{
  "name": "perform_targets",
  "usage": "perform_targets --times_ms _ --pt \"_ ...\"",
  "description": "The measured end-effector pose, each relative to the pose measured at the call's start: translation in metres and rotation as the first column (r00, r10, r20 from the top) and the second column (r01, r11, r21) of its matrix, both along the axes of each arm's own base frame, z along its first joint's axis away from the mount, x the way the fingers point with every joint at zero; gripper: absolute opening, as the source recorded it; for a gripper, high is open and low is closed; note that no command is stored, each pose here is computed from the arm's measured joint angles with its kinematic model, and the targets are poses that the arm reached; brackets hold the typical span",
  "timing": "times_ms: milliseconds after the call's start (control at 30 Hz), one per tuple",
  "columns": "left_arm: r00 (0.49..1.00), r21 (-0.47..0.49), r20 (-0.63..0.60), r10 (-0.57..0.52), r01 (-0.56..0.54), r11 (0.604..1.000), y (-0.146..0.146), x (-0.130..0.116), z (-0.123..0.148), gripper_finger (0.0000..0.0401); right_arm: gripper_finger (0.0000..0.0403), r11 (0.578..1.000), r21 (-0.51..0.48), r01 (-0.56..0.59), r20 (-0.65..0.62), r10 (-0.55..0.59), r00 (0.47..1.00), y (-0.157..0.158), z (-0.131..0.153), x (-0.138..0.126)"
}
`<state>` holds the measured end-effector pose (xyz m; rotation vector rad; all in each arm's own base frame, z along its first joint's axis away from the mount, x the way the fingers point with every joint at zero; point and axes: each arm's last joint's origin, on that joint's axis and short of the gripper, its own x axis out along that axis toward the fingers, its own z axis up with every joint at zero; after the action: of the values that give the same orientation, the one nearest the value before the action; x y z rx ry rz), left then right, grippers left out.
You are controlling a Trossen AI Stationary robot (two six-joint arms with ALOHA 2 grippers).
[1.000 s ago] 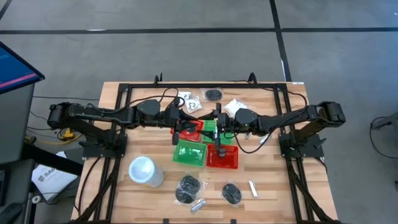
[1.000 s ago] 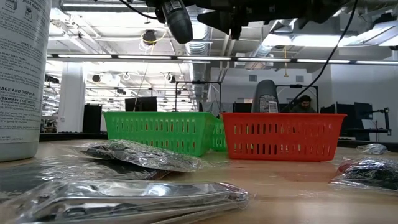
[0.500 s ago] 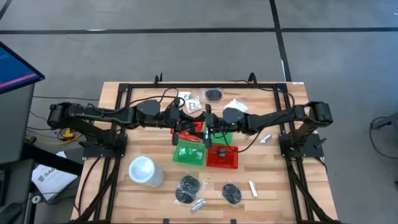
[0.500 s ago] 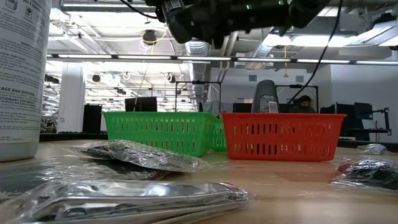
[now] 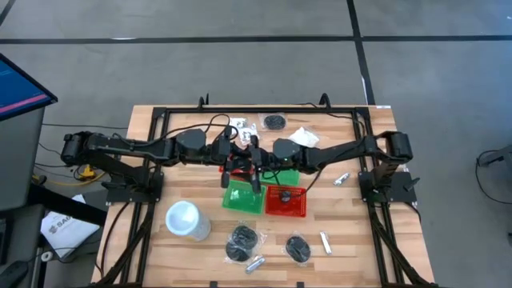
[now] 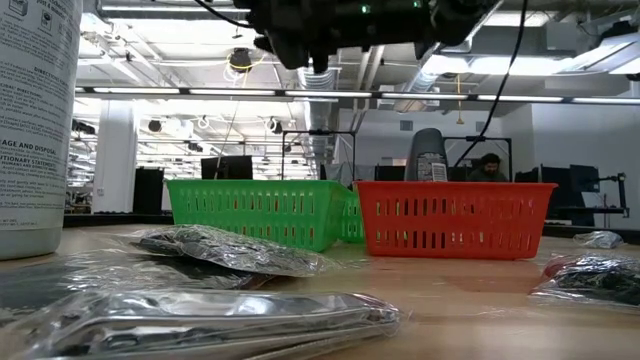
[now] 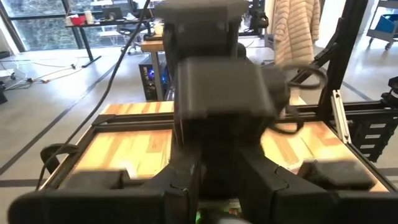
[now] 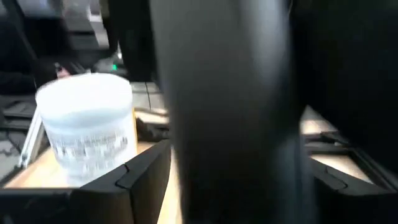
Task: Pick & Place Travel size toiletries
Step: Put the black deodorant into the bottom right red bin
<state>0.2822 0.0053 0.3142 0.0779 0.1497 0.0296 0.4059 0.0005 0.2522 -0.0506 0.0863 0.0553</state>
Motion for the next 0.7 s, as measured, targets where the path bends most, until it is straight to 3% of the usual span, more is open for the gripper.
perform_targets --times_ms 100,233,700 --pt "1.0 0.0 -0.002 0.0 0.0 1.0 0.0 -0.0001 -0.0001 0.0072 0.0228 1.0 0.0 0.0 -0.019 0.0 1.0 -0.0002 -0.002 0.0001" --pt "1.0 0.001 -0.004 0.0 0.0 1.0 0.0 -0.0001 -0.0003 0.0071 0.0165 1.0 -0.002 0.002 -0.035 -0.002 0.999 -0.0005 -0.0037 -0.0001" --pt "1.0 -0.003 -0.009 0.001 -0.001 1.0 0.0 0.0 -0.0011 0.007 0.0167 1.0 -0.025 -0.002 -0.05 0.0 0.999 -0.0002 -0.005 -0.0004"
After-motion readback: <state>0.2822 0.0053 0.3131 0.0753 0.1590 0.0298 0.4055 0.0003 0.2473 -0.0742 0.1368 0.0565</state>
